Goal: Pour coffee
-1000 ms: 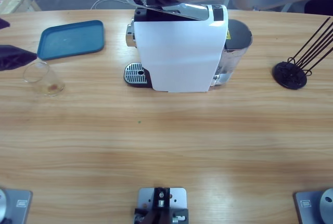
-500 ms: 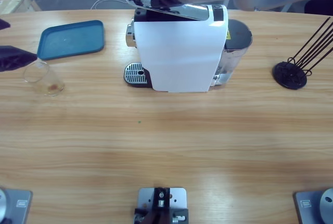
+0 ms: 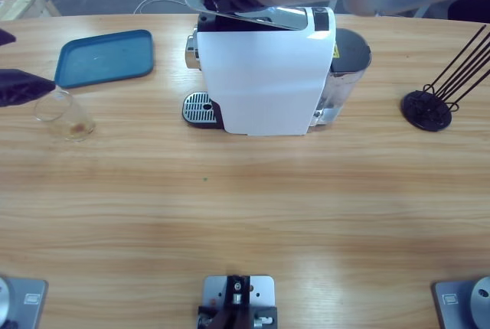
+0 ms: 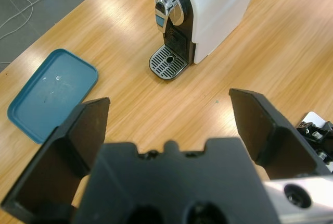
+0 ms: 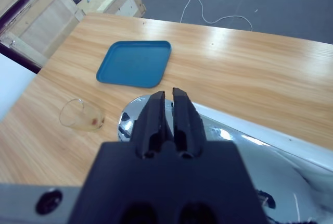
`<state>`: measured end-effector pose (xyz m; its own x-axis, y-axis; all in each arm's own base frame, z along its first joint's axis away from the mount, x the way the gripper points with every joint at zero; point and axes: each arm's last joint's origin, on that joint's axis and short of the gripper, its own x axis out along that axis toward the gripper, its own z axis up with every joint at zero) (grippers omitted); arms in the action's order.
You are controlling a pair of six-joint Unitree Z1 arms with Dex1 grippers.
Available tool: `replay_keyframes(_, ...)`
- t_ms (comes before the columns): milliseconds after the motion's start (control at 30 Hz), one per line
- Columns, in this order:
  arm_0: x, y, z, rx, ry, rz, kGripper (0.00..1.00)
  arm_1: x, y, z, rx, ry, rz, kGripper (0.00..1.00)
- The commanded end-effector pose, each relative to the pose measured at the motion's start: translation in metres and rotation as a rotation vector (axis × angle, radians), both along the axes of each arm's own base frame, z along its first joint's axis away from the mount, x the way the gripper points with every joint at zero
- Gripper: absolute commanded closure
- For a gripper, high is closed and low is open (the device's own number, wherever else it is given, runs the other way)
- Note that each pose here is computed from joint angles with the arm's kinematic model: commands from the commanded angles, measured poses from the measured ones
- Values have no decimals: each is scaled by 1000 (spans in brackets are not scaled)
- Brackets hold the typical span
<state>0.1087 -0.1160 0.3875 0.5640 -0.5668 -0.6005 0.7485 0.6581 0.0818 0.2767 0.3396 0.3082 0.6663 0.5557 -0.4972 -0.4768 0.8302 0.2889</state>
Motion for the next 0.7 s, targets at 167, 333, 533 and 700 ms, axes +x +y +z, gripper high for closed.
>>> replay_keyframes(167, -1, -1, -16, 45, 50, -18, 0, -25, 17, -183, -476, 410, 96, 1000)
replay_keyframes(333, -2, -1, -16, 46, 51, -18, 0, -22, 21, -185, -496, 435, 101, 1000)
replay_keyframes(533, -1, -2, -17, 49, 53, -18, 0, -22, 21, -183, -497, 432, 84, 1000)
replay_keyframes(700, 1, -3, -17, 49, 51, -6, 0, -20, 14, -104, -439, 189, 78, 20)
